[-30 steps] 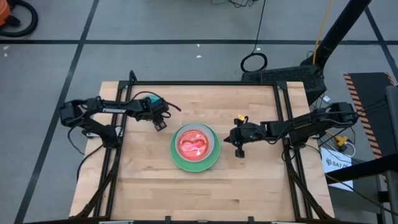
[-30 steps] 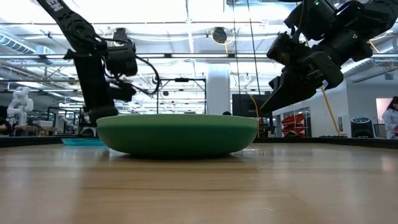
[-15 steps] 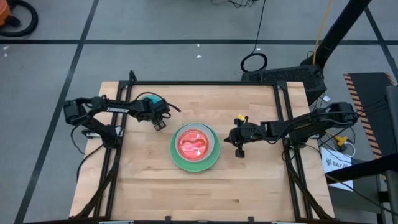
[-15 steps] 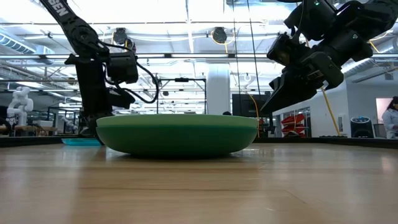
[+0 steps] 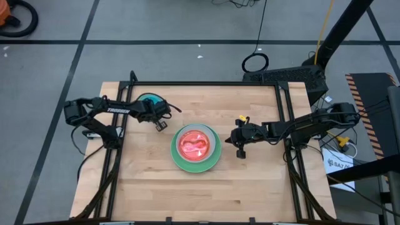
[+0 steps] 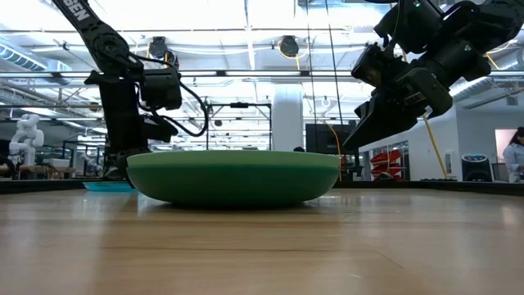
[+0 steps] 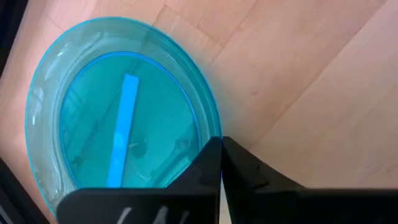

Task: Stack plastic plates
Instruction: Stack the blue transparent plate on the pink transparent plate, then return to Home Position

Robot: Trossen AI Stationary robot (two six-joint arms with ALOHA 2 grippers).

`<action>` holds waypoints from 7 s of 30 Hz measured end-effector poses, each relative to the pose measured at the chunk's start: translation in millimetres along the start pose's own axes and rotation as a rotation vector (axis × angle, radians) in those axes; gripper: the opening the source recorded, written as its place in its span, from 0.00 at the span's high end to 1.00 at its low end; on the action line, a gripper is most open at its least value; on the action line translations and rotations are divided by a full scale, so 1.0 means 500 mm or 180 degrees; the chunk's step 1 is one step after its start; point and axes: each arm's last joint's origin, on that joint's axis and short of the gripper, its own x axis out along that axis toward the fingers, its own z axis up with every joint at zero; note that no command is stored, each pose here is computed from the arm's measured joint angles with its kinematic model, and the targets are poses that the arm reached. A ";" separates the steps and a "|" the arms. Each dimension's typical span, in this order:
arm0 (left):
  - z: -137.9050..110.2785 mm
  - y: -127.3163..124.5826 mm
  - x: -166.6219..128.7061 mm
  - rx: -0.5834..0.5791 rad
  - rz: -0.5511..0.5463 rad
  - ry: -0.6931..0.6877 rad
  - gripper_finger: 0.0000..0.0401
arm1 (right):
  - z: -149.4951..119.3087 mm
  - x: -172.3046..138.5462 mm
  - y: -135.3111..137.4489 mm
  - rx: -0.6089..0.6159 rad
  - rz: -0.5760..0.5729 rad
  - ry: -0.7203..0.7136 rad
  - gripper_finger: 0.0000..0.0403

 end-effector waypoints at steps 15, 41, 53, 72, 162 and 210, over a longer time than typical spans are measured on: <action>0.007 -0.031 -0.034 0.0190 -0.0047 0.0077 0.99 | 0.000 0.000 0.000 0.0002 0.0000 -0.0001 0.98; 0.143 -0.166 -0.398 0.1414 -0.1211 -0.1327 0.99 | -0.001 0.000 0.000 0.0003 -0.0013 0.0012 0.98; 0.055 -0.328 -0.435 0.2019 -0.1745 -0.1633 0.99 | 0.001 0.000 0.000 -0.0005 -0.0014 -0.0016 0.98; 0.077 -0.379 -0.309 0.1762 -0.1233 -0.0886 0.83 | 0.002 0.000 0.000 0.0060 -0.0011 -0.0037 0.98; -0.072 -0.081 -0.287 0.1458 -0.1621 -0.3345 0.79 | 0.108 0.041 -0.011 -0.0498 0.0144 -0.0065 1.00; -0.160 0.023 -0.055 -0.0544 -0.1711 -0.3216 0.79 | -0.161 -0.221 -0.035 -0.0339 -0.0648 -0.1546 0.99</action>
